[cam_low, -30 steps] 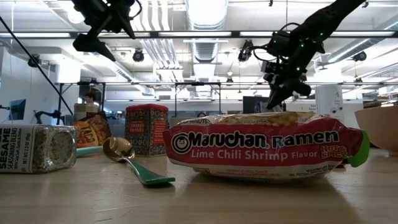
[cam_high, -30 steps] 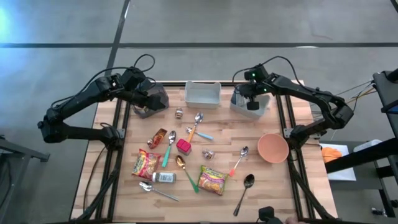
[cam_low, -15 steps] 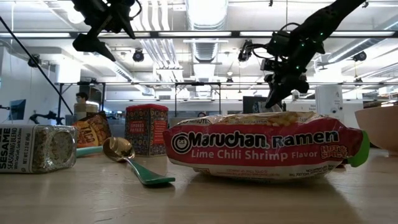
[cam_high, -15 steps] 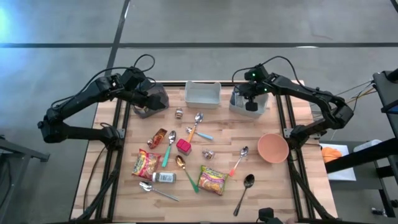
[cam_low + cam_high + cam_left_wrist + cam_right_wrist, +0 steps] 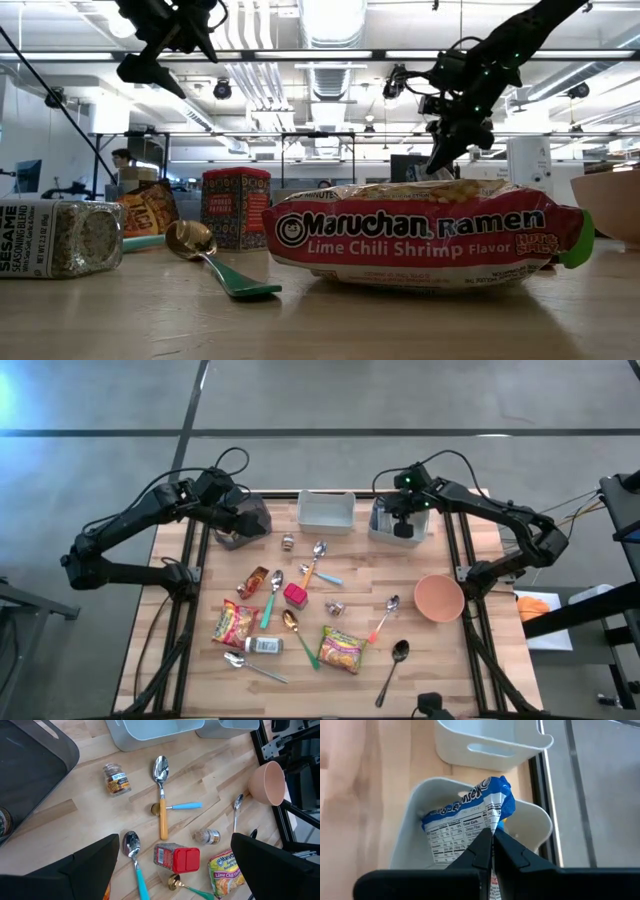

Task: Pick & Place Food Item
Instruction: Put the blue noodle pack into the right gray bin

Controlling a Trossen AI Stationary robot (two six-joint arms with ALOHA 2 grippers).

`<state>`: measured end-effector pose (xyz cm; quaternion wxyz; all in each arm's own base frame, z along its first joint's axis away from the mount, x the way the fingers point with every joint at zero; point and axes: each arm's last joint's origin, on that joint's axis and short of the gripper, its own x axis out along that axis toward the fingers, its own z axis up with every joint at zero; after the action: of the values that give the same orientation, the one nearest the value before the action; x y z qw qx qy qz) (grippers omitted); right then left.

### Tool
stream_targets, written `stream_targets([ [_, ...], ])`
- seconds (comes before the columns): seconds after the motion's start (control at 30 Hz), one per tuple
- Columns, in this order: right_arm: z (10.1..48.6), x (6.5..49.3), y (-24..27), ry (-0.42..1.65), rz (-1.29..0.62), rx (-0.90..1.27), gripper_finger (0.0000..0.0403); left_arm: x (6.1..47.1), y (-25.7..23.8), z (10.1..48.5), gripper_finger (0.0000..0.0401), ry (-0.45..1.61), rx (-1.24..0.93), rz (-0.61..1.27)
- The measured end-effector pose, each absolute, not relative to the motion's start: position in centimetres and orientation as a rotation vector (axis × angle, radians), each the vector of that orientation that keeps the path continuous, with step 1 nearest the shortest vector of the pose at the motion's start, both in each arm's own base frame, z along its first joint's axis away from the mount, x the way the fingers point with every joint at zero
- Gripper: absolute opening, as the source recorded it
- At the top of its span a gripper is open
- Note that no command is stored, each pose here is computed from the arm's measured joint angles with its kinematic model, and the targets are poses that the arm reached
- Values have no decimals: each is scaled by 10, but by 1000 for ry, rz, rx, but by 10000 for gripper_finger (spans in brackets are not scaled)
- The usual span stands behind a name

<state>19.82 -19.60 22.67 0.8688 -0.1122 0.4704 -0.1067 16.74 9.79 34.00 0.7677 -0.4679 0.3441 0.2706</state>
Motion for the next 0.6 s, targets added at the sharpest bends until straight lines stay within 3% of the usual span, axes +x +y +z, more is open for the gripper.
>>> stream_targets([
  [0.27,227,201,-192,1011,-72,-491,9,167,98,340,387,747,-1016,588],
  [0.6,230,210,-184,868,82,-557,8,167,98,340,387,747,-1016,587],
])
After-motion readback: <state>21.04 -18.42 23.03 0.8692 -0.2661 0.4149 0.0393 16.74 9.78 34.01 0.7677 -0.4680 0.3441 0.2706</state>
